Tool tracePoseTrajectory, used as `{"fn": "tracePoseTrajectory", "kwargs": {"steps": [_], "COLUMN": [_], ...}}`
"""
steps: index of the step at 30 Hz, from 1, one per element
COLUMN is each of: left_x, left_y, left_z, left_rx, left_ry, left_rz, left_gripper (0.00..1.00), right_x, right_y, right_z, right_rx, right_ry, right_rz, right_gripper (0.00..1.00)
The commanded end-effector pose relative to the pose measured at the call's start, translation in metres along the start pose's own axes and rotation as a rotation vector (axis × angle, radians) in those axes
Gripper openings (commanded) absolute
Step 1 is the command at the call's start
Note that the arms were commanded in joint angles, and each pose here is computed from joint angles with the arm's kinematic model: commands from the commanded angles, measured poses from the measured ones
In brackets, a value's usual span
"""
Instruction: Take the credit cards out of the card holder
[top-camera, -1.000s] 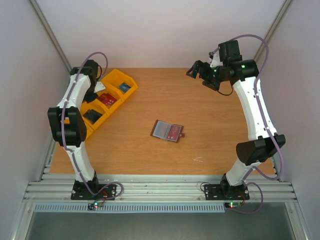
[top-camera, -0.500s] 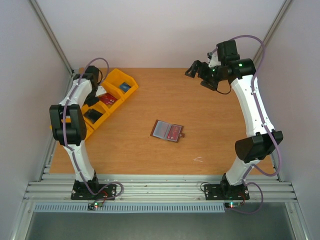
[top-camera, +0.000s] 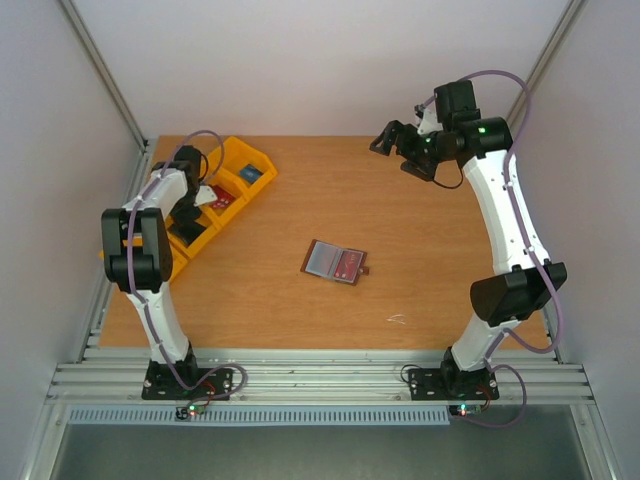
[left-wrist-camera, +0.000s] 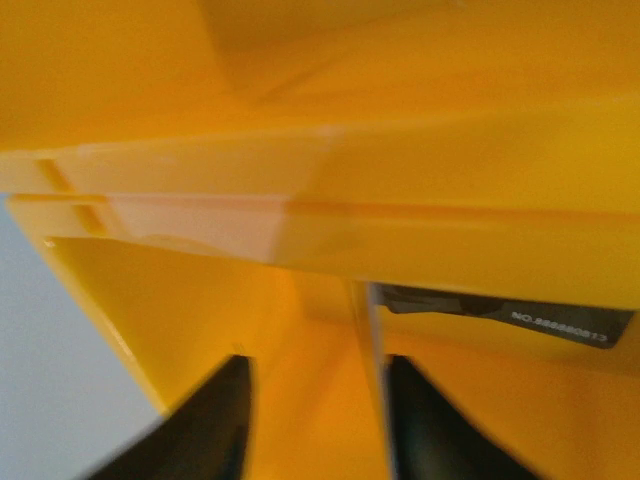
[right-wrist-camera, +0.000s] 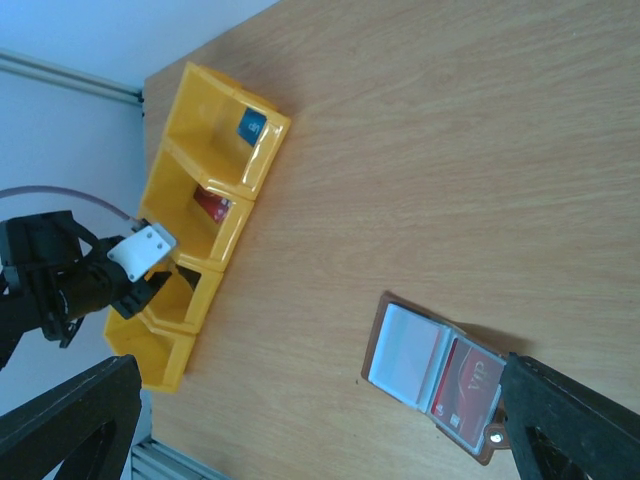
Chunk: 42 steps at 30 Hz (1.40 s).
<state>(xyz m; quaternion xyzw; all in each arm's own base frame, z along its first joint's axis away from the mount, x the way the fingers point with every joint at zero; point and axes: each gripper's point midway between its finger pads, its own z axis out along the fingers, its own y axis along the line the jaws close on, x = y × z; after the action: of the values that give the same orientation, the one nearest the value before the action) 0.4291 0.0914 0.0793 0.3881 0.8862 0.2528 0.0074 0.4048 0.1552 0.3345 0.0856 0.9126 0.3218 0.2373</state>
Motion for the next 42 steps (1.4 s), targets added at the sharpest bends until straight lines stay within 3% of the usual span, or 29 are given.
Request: {"fn": "tracePoseTrajectory", "kwargs": {"steps": [1, 6, 12, 17, 20, 24, 30, 37, 42], "left_x": [0.003, 0.005, 0.005, -0.022, -0.051, -0.078, -0.099, -0.12, -0.127], "left_y": [-0.002, -0.013, -0.042, -0.066, -0.106, -0.158, -0.199, -0.234, -0.254], "left_z": [-0.029, -0.079, -0.146, -0.233, -0.258, -0.238, -0.185, -0.148, -0.135], "left_rx": [0.031, 0.13, 0.276, 0.512, 0.766, 0.98, 1.083, 1.124, 1.128], "left_ry": [-0.071, -0.195, -0.411, -0.72, -0.783, -0.673, -0.497, -0.416, -0.369], "left_rz": [0.003, -0.022, -0.029, -0.209, -0.32, -0.474, -0.625, -0.646, -0.617], "left_gripper": [0.6, 0.78, 0.93, 0.96, 0.93, 0.91, 0.94, 0.92, 0.92], "right_x": [-0.002, 0.011, 0.06, 0.116, 0.148, 0.177, 0.19, 0.205, 0.21], "right_y": [0.016, 0.014, 0.0, -0.059, -0.079, -0.078, -0.117, -0.161, -0.17], "right_z": [-0.031, -0.037, -0.024, 0.01, 0.041, 0.088, 0.135, 0.171, 0.189], "right_rx": [-0.039, -0.028, -0.049, 0.126, 0.119, -0.027, 0.057, 0.183, 0.156], "right_ry": [-0.058, -0.024, 0.154, 0.292, 0.379, 0.534, 0.589, 0.664, 0.708], "right_rz": [-0.056, -0.057, -0.036, 0.02, 0.086, 0.22, 0.277, 0.274, 0.236], "right_gripper": [0.99, 0.99, 0.99, 0.98, 0.97, 0.93, 0.89, 0.88, 0.85]}}
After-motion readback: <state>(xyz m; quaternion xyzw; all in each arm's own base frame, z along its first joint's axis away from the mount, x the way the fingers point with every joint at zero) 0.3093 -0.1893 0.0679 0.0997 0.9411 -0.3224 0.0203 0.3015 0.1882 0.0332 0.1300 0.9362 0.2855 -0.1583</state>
